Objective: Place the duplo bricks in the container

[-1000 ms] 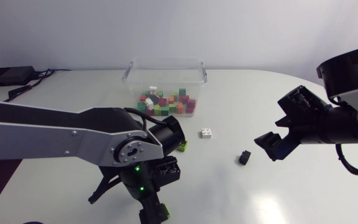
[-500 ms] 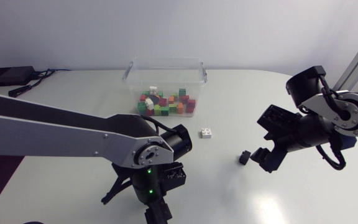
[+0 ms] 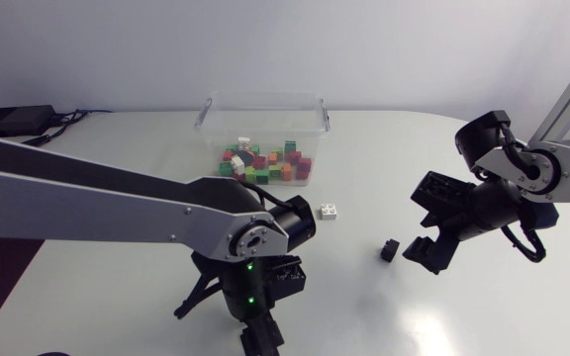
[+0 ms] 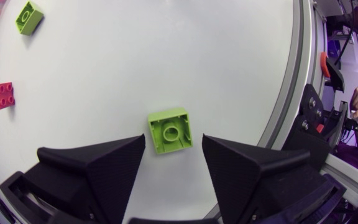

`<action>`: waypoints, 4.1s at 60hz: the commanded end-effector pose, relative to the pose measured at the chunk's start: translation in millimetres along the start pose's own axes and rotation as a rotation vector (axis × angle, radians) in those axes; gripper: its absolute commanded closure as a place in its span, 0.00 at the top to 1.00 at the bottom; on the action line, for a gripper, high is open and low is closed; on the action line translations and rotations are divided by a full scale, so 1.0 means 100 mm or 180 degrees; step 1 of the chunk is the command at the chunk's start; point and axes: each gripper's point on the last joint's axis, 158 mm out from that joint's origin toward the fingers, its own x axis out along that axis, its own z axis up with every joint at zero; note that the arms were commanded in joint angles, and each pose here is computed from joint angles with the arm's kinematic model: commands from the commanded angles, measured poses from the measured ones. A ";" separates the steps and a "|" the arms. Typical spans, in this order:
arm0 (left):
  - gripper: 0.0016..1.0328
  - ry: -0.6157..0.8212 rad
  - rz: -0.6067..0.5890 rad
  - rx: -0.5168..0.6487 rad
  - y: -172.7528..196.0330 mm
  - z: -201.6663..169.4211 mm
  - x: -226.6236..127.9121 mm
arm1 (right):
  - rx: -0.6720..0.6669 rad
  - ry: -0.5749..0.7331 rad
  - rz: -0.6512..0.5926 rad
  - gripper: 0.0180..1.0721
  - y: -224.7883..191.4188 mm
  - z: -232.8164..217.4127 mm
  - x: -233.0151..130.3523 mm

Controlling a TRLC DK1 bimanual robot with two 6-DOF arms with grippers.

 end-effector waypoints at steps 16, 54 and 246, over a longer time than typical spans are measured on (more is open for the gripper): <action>0.68 -0.0039 0.0003 -0.0120 -0.04 0.03 0.00 | -0.0107 0.0024 0.0030 0.95 -0.03 0.01 0.02; 0.38 0.0247 0.0227 -0.0056 0.01 -0.10 0.29 | -0.0350 0.0145 0.0154 0.95 0.06 0.02 0.18; 0.96 -0.2025 0.1212 -0.0249 1.96 0.06 -1.71 | 0.0317 -0.1702 0.0138 0.19 -0.50 3.59 -0.17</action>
